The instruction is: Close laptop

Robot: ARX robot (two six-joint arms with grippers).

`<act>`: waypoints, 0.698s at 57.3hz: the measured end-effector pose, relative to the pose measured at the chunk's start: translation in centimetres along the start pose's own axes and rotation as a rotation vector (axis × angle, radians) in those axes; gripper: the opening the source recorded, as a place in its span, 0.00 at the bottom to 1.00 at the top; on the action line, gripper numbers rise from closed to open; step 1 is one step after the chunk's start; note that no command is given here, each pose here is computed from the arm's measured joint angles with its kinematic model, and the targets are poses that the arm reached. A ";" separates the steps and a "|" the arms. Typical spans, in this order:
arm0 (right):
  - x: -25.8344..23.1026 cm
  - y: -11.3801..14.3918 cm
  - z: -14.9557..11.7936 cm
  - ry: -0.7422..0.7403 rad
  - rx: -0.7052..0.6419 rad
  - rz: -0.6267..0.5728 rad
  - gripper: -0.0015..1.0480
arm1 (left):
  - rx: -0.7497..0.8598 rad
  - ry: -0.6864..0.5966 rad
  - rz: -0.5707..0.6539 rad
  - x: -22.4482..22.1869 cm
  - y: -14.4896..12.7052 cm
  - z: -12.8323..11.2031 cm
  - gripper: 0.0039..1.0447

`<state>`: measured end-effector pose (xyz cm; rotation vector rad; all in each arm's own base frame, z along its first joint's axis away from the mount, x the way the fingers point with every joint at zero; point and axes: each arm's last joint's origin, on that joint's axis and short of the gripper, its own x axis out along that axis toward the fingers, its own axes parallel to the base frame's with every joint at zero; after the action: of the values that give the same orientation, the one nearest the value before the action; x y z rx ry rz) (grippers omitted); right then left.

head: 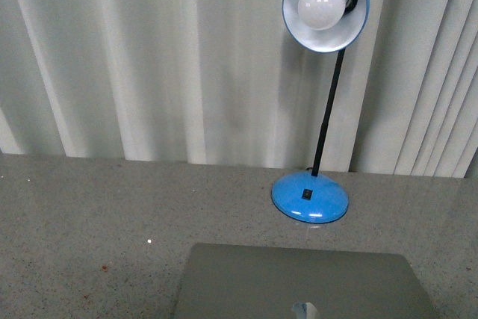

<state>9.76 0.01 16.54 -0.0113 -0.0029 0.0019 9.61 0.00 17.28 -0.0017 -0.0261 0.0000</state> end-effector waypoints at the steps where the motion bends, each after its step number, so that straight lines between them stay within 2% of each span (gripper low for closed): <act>1: 0.0 0.0 0.0 0.000 0.000 0.000 0.53 | 0.000 0.000 0.000 0.0 0.0 0.0 0.37; 4: 0.0 0.0 0.0 0.000 0.000 0.000 0.64 | 0.000 0.000 0.000 0.0 0.0 0.0 0.47; 14: 0.0 0.0 0.0 0.000 0.000 0.000 0.93 | 0.000 0.000 0.000 0.0 0.0 0.0 0.78; 20: 0.0 0.0 0.0 0.000 0.000 0.000 0.92 | 0.001 0.000 0.000 0.0 0.0 0.0 0.95; 40: 0.0 0.0 0.0 0.000 0.000 0.000 0.93 | 0.000 0.000 0.000 0.0 0.0 0.0 0.94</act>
<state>9.76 0.01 16.54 -0.0109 -0.0029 0.0019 9.61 0.00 17.28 -0.0017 -0.0261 0.0000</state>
